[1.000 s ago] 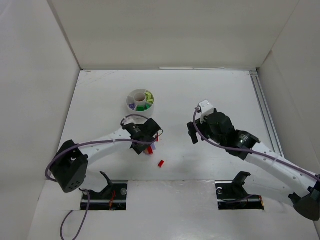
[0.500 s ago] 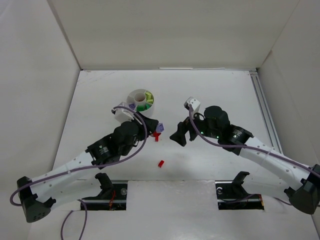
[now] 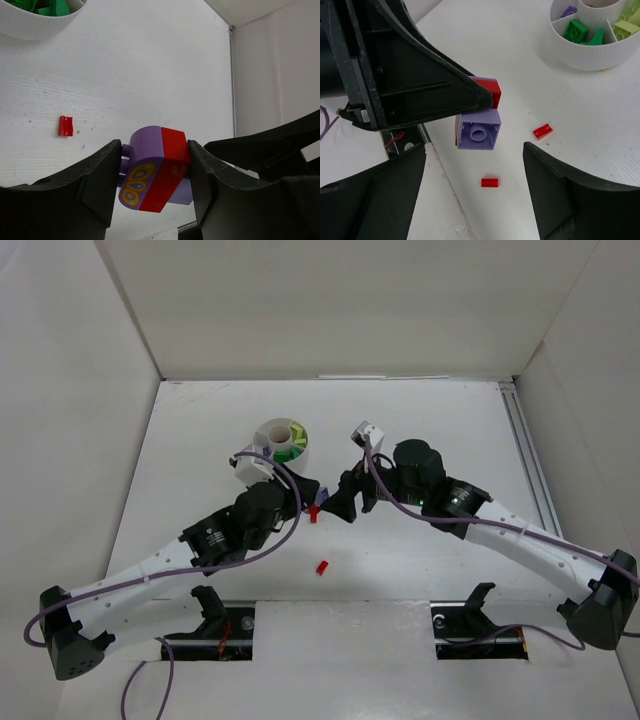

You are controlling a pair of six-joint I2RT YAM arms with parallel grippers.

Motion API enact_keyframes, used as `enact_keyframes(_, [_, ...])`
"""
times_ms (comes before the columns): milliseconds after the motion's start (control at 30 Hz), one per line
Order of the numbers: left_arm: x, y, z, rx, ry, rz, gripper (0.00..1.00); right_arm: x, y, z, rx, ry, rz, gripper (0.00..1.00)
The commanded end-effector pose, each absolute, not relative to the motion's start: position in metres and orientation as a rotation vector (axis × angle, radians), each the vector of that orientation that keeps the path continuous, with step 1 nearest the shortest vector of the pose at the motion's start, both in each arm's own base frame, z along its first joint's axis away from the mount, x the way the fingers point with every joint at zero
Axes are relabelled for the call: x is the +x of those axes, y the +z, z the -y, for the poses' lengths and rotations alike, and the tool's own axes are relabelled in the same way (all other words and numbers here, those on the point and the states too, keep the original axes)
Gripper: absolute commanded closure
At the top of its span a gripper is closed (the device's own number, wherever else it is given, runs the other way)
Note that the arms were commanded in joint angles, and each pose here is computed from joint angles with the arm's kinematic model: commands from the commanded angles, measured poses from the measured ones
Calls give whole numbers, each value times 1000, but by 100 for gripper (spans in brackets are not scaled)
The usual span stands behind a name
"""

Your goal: Sort the legos into containers by color

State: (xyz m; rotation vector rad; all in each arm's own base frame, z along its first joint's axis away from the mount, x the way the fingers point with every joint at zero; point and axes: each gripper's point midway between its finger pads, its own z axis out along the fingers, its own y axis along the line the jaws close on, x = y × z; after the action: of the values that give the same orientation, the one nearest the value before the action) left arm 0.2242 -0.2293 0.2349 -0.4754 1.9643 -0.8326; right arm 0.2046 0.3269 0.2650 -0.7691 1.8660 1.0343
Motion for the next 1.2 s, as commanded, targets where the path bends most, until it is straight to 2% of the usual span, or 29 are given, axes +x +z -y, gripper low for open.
enact_keyframes(0, [228,266,230,-503,-900,-1872,79,204,295,-341,-768,1084,-1776,17])
enact_keyframes(100, [228,270,227,-513,-910,-1851,79,205,289,-346,-772,1097,-1800,18])
enact_keyframes(167, [228,274,227,-518,-930,-1832,79,205,289,-350,-775,1094,-1803,27])
enact_keyframes(200, [227,271,225,-509,-923,-1834,79,206,296,-351,-771,1100,-1782,39])
enact_keyframes(300, [227,271,225,-509,-923,-1834,79,207,298,-352,-769,1102,-1772,55])
enact_keyframes(400, [224,268,225,-502,-930,-1841,79,207,304,-354,-772,1118,-1743,60])
enact_keyframes(600, [222,275,227,-485,-968,-1823,79,202,304,-358,-815,1147,-1725,85])
enact_keyframes(667, [222,275,227,-485,-968,-1823,79,202,309,-356,-814,1135,-1706,85])
enact_keyframes(700, [221,272,226,-482,-958,-1833,79,202,313,-353,-803,1128,-1695,80])
enact_keyframes(733, [221,267,226,-480,-950,-1840,79,204,313,-353,-796,1121,-1696,73])
enact_keyframes(767, [220,267,227,-465,-952,-1847,79,202,317,-351,-793,1123,-1685,56])
enact_keyframes(833, [219,272,228,-462,-974,-1836,79,202,317,-351,-793,1123,-1685,44])
enact_keyframes(1033, [218,280,226,-471,-1010,-1800,80,201,317,-360,-849,1146,-1673,42])
enact_keyframes(1100, [218,280,226,-471,-1010,-1800,80,202,318,-362,-849,1146,-1671,47])
enact_keyframes(1167, [218,280,226,-461,-1003,-1801,80,202,318,-362,-849,1146,-1671,47])
